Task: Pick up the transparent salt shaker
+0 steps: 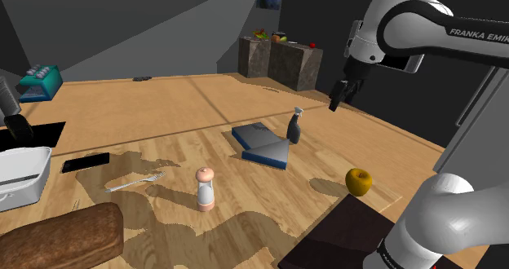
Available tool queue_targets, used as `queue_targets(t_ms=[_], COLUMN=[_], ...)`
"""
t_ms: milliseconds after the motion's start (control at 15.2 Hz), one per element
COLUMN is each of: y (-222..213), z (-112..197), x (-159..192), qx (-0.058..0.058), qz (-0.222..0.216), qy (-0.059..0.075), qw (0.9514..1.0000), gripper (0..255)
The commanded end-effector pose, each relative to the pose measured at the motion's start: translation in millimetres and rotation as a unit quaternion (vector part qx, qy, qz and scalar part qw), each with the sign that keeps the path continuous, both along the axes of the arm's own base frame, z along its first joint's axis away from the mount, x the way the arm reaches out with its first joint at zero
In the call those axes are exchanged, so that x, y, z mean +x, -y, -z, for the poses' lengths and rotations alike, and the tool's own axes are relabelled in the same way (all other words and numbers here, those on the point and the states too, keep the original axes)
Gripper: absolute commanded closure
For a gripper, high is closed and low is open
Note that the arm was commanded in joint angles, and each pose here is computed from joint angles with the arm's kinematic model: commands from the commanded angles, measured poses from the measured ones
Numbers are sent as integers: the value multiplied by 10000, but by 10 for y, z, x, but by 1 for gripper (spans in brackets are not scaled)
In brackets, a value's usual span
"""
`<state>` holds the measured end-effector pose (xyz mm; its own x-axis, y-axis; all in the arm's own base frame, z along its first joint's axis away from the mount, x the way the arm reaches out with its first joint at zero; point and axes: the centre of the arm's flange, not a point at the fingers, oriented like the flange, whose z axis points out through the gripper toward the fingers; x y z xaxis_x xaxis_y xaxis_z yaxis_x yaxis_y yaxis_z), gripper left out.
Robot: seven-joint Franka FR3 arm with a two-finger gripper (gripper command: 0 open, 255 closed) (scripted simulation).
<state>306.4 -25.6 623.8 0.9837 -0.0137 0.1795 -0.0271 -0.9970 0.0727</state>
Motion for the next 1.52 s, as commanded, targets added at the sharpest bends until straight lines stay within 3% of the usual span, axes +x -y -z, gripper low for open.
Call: queue_targets(t_ms=[0,1452], y=[0,-1673], z=[0,1543], x=[0,1677], qx=[0,576], qz=[0,-54], qy=[0,-243], qw=[10000,9980], gripper=[0,0])
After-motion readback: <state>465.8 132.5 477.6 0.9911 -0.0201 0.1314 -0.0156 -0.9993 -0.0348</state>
